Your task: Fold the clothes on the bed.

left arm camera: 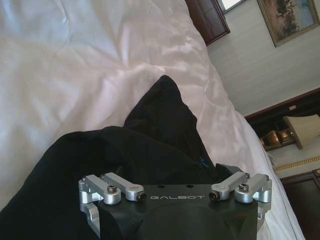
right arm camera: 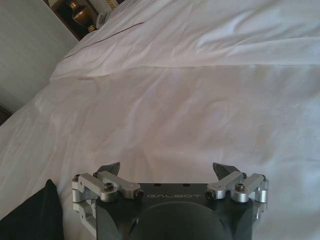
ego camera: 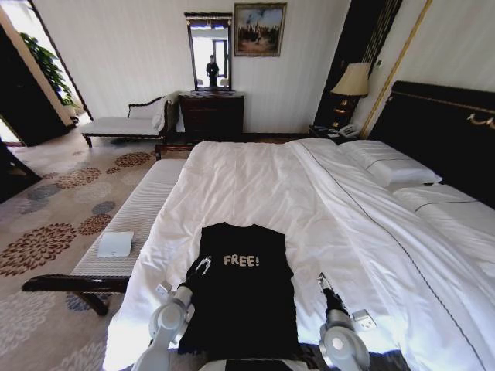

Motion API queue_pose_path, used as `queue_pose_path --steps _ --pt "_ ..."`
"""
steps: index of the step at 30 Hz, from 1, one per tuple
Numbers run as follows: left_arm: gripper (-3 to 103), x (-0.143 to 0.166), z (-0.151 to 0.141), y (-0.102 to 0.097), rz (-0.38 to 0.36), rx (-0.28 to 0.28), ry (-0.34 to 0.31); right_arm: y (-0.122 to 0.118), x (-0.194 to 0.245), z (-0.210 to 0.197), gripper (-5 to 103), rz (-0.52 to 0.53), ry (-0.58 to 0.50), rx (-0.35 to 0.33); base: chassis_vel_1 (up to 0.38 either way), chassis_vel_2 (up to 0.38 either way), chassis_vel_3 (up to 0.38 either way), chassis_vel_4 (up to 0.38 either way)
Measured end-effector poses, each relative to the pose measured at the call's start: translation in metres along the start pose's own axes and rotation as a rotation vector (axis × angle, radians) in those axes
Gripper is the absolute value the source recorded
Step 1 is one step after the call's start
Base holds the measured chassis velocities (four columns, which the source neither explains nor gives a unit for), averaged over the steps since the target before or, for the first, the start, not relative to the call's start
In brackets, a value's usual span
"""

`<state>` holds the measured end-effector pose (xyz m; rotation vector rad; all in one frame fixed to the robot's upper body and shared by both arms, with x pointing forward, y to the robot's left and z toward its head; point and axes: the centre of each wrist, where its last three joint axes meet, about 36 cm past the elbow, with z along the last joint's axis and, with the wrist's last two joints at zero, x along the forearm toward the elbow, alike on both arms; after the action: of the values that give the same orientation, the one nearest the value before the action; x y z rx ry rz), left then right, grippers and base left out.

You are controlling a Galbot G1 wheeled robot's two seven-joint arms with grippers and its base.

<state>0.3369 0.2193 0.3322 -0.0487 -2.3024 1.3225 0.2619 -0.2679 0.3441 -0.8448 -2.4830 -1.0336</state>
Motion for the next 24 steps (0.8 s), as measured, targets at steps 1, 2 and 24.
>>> queue_pose_path --steps 1,2,24 --pt "101 -0.0017 -0.0003 -0.0012 0.0 0.004 -0.001 -0.0005 -0.0001 -0.0005 100 0.001 -0.001 0.001 0.0 0.0 0.0 0.0" --pt "96 -0.0023 -0.0005 -0.0019 0.0 0.004 -0.001 -0.0006 -0.0002 -0.0007 100 0.001 -0.002 0.0 0.0 0.0 0.0 0.0" --pt "20 0.0004 0.0045 0.0025 -0.01 -0.011 0.01 -0.0027 0.0072 0.0045 100 0.015 0.0 0.003 0.0 0.0 0.0 0.0"
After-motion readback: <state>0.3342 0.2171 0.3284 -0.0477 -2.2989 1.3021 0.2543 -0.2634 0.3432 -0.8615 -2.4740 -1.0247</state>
